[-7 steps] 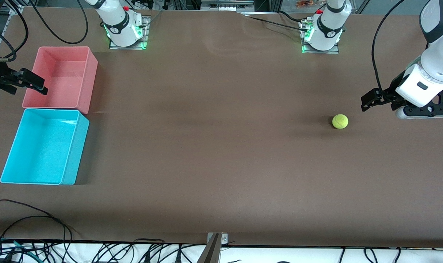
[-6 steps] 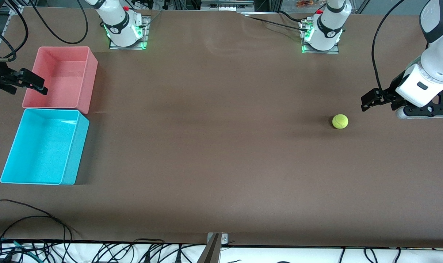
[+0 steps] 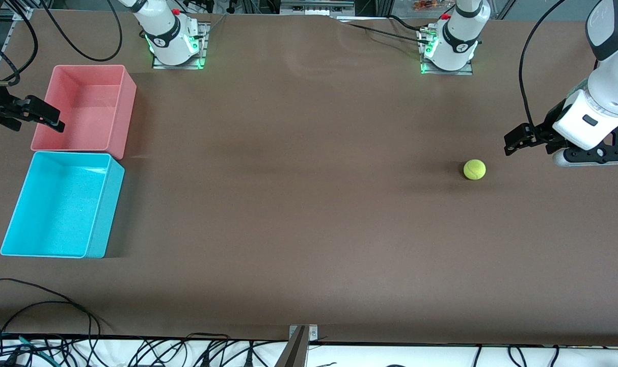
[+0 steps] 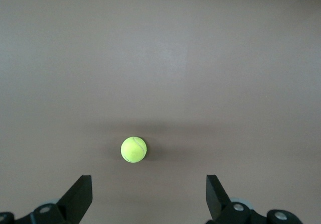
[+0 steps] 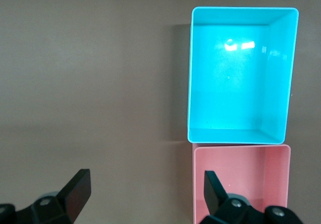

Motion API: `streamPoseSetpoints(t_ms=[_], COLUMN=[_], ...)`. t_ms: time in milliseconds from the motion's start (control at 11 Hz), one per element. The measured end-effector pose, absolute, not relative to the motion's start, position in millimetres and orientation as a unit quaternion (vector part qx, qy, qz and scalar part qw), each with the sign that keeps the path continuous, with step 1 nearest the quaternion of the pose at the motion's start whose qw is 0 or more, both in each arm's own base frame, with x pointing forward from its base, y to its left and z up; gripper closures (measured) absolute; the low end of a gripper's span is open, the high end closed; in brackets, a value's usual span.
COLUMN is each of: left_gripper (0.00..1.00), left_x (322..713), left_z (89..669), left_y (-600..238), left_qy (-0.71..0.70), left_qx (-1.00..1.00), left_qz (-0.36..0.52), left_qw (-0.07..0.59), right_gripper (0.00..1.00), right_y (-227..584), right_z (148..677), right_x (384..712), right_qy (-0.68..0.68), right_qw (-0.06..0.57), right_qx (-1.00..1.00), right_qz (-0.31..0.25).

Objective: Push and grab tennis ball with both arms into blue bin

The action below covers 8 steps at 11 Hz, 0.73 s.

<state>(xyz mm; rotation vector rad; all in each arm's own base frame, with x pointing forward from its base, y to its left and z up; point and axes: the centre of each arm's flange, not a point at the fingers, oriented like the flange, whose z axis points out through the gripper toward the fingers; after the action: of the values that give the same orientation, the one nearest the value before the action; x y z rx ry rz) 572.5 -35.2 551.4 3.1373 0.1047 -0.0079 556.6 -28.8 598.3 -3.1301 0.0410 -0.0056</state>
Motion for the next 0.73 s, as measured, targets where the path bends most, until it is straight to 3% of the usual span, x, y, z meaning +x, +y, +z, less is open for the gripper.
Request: streamPoseSetpoints(t_ms=[727], left_gripper=[0.00], left_x=[573.4], left_z=[549.4], left_y=[-28.3], left_qy=[0.039], left_qx=[0.999], left_qz=[-0.005], left_qw=[0.001], right_gripper=[0.00], right_y=[-31.7], right_z=[602.2], right_x=[556.6], right_qy=[0.016], right_qw=[0.005], right_qx=[-1.000], right_qz=[-0.006])
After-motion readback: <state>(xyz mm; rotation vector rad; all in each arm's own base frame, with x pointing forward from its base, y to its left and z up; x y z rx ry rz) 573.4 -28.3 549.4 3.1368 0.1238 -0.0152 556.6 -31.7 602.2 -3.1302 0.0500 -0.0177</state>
